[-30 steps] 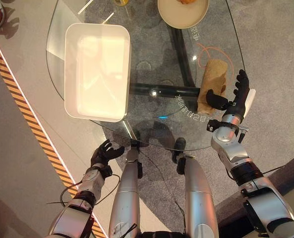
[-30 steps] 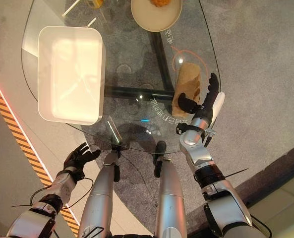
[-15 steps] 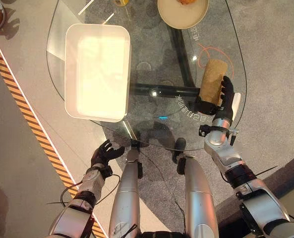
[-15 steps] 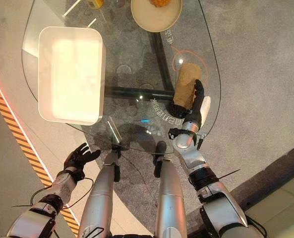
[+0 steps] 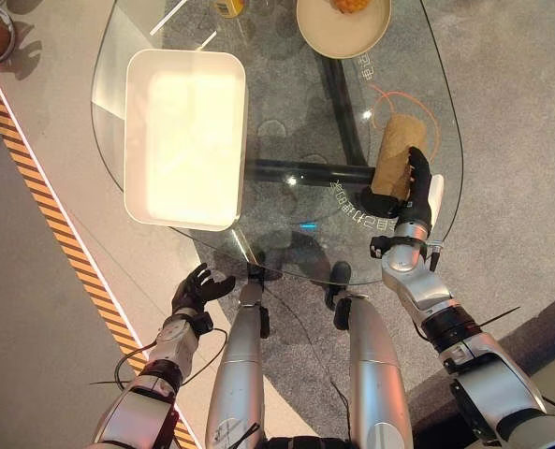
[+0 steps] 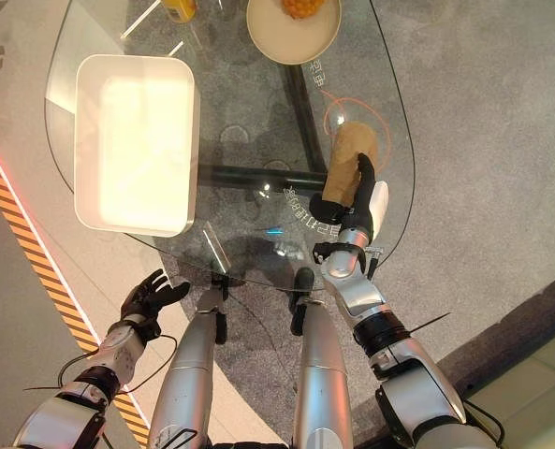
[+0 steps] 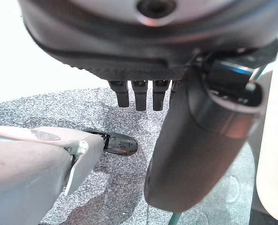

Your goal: Wipe the table with a cloth and put it in the basket.

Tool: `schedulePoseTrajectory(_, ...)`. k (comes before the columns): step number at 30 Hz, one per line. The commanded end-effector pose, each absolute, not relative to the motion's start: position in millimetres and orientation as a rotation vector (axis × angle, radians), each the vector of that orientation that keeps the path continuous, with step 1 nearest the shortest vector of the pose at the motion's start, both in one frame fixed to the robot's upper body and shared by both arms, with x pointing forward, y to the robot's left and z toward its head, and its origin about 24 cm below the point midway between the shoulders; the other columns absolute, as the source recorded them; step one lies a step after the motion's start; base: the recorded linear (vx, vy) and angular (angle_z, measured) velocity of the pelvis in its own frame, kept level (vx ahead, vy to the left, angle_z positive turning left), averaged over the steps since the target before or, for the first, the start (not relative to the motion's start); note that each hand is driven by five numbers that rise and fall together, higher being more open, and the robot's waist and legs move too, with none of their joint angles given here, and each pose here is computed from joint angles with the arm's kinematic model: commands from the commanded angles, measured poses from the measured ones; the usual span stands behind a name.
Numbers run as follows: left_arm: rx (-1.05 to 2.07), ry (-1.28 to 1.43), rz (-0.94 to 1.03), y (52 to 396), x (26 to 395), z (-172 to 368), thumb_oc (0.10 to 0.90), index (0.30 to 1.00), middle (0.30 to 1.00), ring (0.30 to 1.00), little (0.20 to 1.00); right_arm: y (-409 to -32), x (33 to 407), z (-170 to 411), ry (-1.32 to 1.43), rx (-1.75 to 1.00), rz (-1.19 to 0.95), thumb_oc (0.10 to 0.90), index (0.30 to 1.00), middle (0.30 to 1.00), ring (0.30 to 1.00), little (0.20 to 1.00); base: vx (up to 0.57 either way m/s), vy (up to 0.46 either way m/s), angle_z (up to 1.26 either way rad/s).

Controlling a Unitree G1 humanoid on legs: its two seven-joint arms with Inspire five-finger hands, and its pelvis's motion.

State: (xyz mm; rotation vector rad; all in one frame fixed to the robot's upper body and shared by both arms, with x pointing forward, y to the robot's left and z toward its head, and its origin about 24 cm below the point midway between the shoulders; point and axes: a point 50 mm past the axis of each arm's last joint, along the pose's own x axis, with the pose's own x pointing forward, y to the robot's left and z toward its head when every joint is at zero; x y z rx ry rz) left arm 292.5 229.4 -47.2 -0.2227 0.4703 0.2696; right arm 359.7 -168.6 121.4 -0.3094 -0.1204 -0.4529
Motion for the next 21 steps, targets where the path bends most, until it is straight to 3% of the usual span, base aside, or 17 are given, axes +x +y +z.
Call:
schedulePoseTrajectory(1,-0.250,0.520,0.301,226,276,-64,0.800,0.900,0.900,0.900,0.900,-167,366,146,-0.230,-0.368,-0.457,0.800,0.900,0.900,0.900,0.900,0.00,0.000,0.00)
schedulePoseTrajectory(14,-0.238,0.524,0.272,222,283,-61,0.800,0.900,0.900,0.900,0.900,-178,382,153,-0.178,-0.505,-0.541,0.800,0.900,0.900,0.900,0.900,0.00,0.000,0.00)
schedulePoseTrajectory(15,-0.237,0.524,0.270,221,283,-61,0.800,0.900,0.900,0.900,0.900,-179,382,152,-0.169,-0.516,-0.552,0.375,0.535,0.535,0.535,0.475,0.00,0.000,0.00)
schedulePoseTrajectory(16,-0.236,0.525,0.269,221,283,-61,0.800,0.900,0.900,0.900,0.900,-180,383,151,-0.161,-0.521,-0.557,0.100,0.300,0.300,0.300,0.200,0.00,0.000,0.00)
schedulePoseTrajectory(21,-0.234,0.524,0.262,220,284,-60,0.800,0.900,0.900,0.900,0.900,-183,385,148,-0.127,-0.538,-0.571,0.100,0.300,0.300,0.300,0.200,0.00,0.000,0.00)
